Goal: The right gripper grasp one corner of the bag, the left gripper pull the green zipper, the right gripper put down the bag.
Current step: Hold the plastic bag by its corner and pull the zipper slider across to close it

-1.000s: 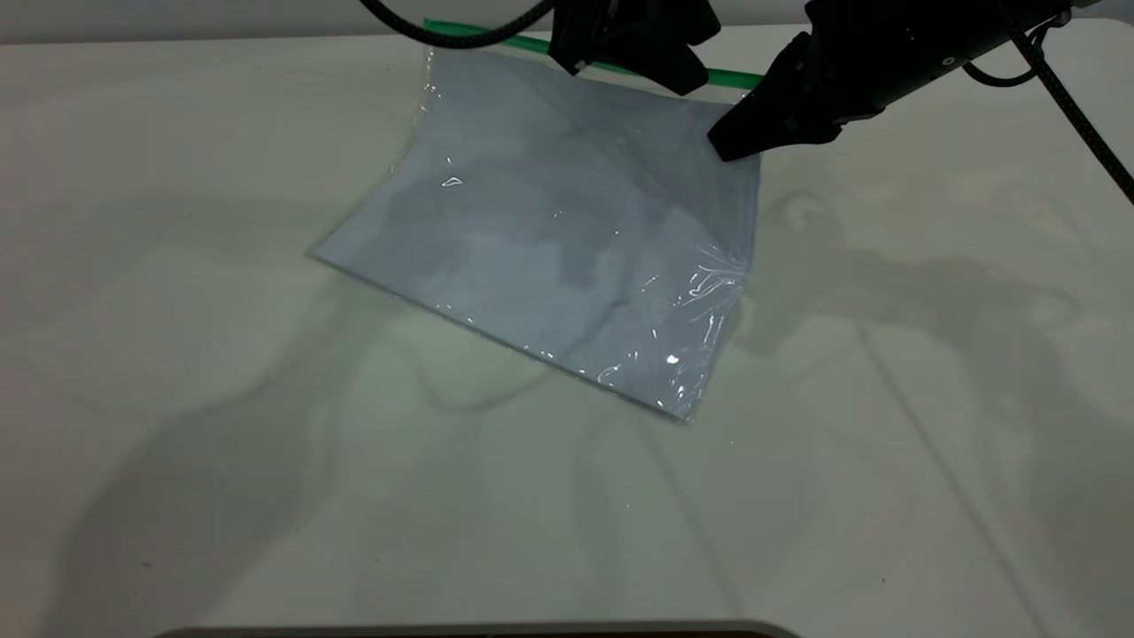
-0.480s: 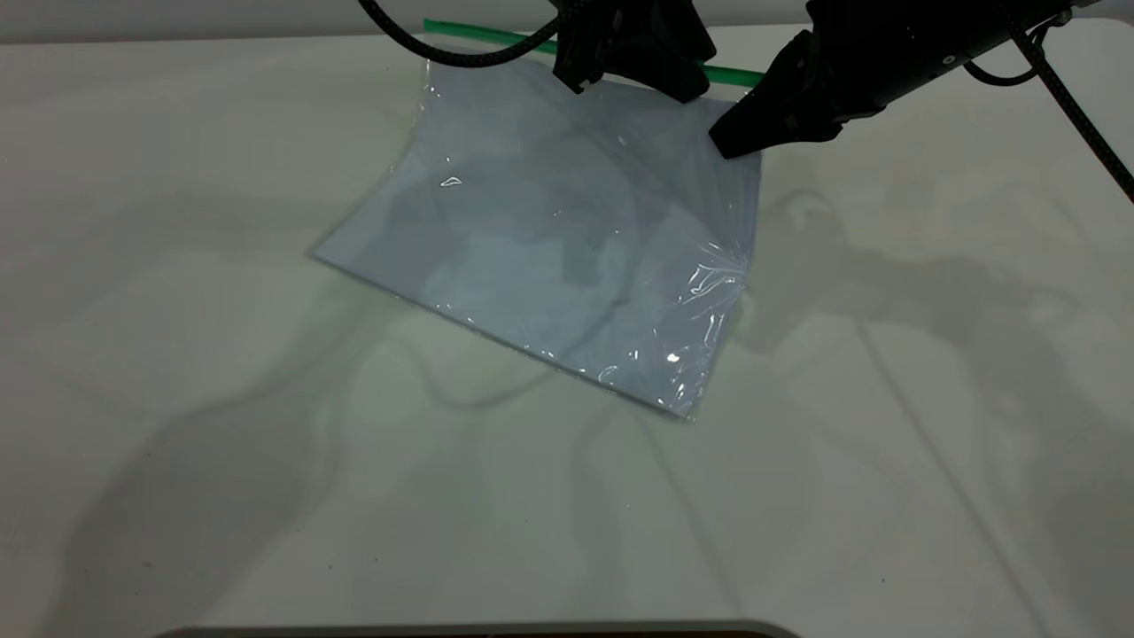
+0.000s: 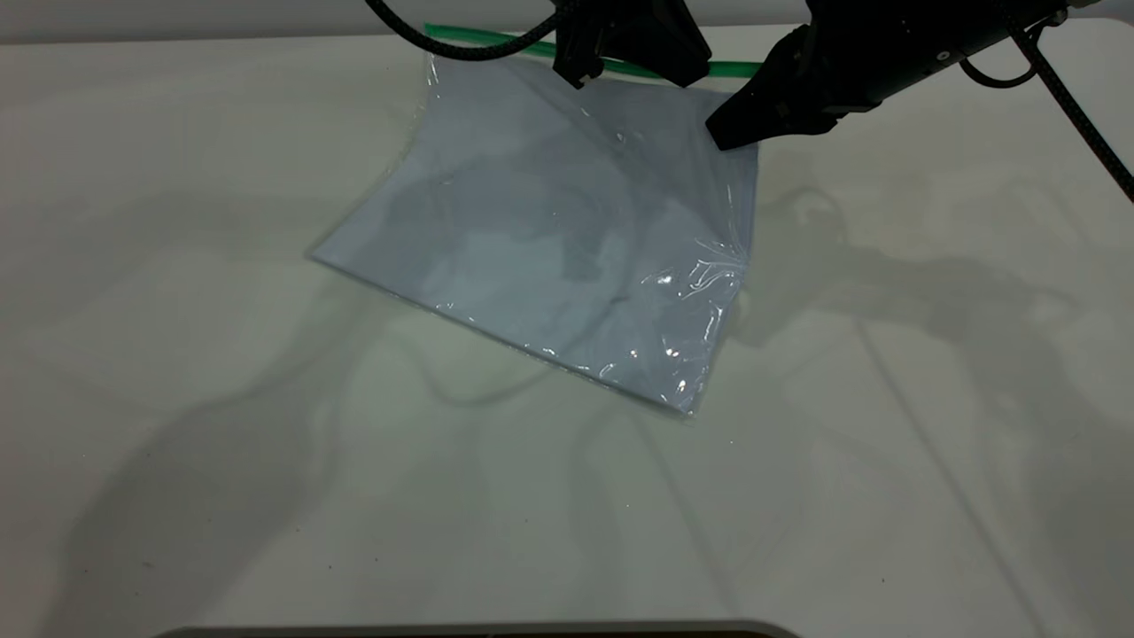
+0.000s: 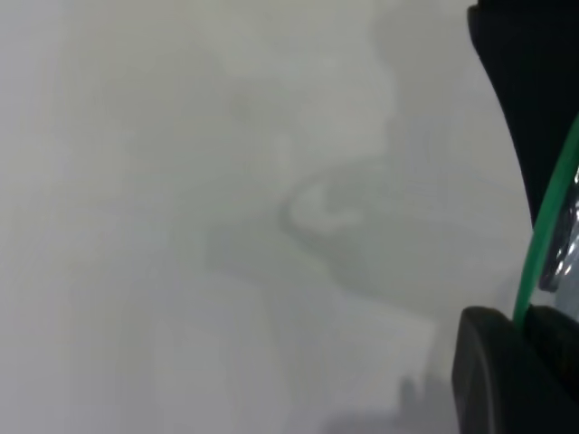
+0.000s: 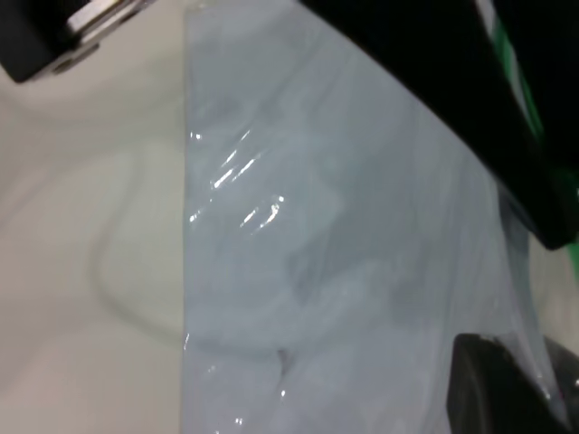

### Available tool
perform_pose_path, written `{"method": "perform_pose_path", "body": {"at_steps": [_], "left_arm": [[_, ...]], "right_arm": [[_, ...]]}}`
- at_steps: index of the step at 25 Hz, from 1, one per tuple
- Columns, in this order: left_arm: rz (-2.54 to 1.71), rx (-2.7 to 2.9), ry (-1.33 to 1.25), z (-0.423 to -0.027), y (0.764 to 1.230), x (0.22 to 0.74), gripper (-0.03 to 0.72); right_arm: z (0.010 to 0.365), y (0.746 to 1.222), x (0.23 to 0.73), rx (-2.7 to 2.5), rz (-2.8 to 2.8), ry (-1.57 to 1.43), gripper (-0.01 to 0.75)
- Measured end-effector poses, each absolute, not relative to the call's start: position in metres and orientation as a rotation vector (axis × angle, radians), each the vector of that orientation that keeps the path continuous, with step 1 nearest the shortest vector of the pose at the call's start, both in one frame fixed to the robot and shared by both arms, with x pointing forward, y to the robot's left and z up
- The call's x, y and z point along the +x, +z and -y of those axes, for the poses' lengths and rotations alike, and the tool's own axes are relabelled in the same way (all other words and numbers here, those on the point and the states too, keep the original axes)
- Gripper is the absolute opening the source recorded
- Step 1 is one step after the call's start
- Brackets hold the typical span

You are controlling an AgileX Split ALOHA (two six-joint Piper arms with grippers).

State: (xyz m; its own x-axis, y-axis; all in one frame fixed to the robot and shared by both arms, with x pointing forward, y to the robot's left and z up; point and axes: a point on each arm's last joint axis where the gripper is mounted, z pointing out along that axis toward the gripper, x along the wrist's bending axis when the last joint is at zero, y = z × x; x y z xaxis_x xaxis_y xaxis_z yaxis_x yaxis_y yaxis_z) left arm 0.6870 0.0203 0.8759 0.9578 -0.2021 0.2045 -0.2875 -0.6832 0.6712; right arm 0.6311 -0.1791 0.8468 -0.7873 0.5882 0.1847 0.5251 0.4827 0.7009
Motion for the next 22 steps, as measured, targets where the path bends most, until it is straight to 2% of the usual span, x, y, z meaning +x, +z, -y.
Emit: {"method": "perform_pose_path", "body": {"at_steps": [10,22], "left_arm": [[0.253,2.384,0.145,-0.036,0.875,0.696,0.054],[0.084,2.483,0.147,-0.085,0.870,0.718,0.057]], "right_arm": [[0.202,0.850,0.637,1.131,-2.566,1.288,0.035],[0.221,0.852,0.641,1.200,-2.520,1.307,0.035]]}}
